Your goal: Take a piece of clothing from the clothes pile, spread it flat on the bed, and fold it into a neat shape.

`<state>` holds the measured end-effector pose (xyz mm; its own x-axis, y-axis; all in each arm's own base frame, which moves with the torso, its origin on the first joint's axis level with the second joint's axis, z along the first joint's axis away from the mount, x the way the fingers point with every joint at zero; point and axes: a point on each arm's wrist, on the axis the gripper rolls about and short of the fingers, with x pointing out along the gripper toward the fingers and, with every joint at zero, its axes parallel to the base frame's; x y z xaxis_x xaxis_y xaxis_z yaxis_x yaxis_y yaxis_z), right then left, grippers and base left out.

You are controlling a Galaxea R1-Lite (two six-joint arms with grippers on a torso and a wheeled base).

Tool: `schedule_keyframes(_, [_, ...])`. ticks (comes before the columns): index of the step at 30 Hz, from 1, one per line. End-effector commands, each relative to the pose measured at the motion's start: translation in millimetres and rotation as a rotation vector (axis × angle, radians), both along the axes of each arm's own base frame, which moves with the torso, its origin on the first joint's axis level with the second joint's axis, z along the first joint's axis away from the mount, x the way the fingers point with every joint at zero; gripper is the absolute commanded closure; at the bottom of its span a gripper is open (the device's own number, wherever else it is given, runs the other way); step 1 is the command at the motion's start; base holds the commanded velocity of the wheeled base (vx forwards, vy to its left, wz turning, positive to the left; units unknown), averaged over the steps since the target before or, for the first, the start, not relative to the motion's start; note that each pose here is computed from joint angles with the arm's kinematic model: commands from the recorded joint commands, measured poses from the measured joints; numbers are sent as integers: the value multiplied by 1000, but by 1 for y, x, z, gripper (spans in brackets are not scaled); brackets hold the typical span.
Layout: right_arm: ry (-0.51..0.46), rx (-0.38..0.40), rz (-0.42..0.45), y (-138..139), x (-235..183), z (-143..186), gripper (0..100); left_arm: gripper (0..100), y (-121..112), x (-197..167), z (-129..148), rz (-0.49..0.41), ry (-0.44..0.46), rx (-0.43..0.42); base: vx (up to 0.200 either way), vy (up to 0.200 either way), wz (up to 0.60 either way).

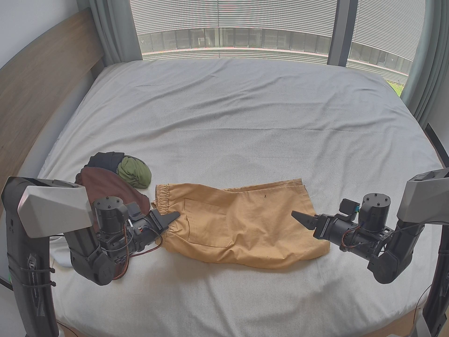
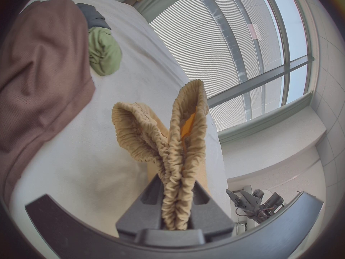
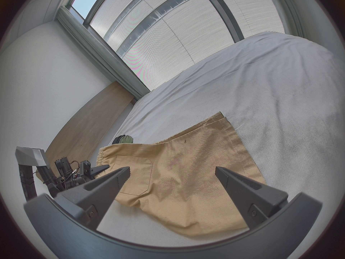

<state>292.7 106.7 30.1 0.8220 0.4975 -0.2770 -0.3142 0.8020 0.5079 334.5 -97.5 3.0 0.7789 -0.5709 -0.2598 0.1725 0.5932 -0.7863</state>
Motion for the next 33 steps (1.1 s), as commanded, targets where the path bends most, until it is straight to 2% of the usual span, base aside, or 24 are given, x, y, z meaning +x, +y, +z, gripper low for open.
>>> schedule_keyframes(1, [-7,3,-2,-1,0,2,0,100,-19,-1,22,-52,-56,-19,0,0,0])
schedule_keyframes(18, [-27,7,-60,-19,9,6,0,100,-83,4,40,-179,-62,-17,0,0,0])
schedule_keyframes(33, [-45,17,-85,-31,14,12,0,100,-129,20,46,-209,-65,-9,0,0,0])
